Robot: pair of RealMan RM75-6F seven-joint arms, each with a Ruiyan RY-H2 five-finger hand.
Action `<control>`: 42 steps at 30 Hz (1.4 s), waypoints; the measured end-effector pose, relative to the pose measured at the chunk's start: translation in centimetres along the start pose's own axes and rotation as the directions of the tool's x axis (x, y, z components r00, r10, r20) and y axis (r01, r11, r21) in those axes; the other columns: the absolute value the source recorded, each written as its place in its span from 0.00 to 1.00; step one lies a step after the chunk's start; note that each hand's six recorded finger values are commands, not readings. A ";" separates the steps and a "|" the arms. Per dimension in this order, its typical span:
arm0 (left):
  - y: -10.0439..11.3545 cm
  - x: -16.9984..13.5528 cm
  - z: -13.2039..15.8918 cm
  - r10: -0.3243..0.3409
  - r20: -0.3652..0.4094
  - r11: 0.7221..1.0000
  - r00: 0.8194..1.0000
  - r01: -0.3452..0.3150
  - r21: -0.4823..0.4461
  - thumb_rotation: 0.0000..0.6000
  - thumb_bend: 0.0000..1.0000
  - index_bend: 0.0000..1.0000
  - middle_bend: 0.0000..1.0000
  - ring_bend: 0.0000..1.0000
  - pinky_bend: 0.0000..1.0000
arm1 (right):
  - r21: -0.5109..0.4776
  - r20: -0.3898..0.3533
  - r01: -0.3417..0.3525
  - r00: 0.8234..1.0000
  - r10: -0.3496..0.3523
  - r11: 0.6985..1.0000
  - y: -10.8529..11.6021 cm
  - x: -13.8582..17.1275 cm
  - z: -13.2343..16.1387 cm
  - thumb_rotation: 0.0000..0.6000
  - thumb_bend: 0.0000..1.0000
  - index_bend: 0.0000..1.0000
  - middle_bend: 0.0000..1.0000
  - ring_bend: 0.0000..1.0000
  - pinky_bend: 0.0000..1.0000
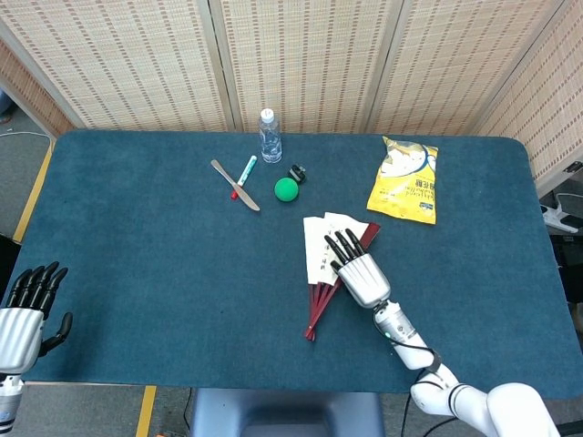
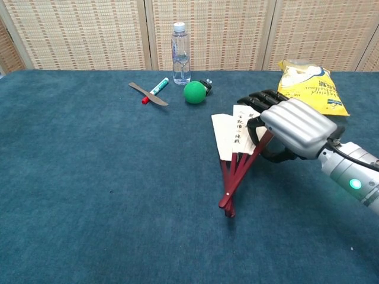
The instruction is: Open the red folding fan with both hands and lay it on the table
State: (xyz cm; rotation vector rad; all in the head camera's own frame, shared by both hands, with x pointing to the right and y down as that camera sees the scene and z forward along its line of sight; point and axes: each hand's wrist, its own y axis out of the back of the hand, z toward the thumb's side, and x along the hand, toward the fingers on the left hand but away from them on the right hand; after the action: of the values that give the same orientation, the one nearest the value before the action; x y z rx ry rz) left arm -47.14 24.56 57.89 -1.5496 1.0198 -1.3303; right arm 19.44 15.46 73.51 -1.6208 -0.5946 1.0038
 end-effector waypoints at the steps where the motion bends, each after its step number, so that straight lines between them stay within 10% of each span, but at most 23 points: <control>1: 0.0 0.0 0.0 -0.001 0.002 1.000 1.000 0.002 -0.005 1.00 0.46 0.00 0.00 0.00 0.06 | 0.000 -0.006 0.009 1.000 -0.009 1.000 0.3 0.0 0.0 1.00 0.51 0.66 0.08 0.00 0.00; 17: -0.5 0.3 1.7 -0.040 0.089 0.967 0.995 0.061 -0.247 1.00 0.46 0.00 0.02 0.01 0.15 | -0.125 -0.045 0.143 0.988 -0.149 0.982 11.3 -1.1 2.4 1.00 0.52 0.81 0.16 0.00 0.00; 29: -1.9 4.4 10.4 -0.082 0.305 0.835 0.949 0.232 -0.499 1.00 0.41 0.00 0.10 0.04 0.18 | -0.237 0.004 0.121 0.992 -0.124 0.964 19.5 -3.1 2.2 1.00 0.52 0.81 0.16 0.00 0.00; 42: -2.4 7.7 18.1 -0.128 0.385 0.684 0.914 0.363 -0.633 1.00 0.39 0.05 0.14 0.03 0.18 | -0.268 -0.027 -0.020 1.000 0.013 0.963 20.8 -5.5 4.0 1.00 0.53 0.81 0.16 0.00 0.00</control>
State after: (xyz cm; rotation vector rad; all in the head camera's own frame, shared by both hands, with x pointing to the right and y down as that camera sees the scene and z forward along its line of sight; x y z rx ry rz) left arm -28.21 19.62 60.96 -2.4640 1.2032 -0.8307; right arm 10.78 7.23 55.20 -1.8761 -0.7261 0.9445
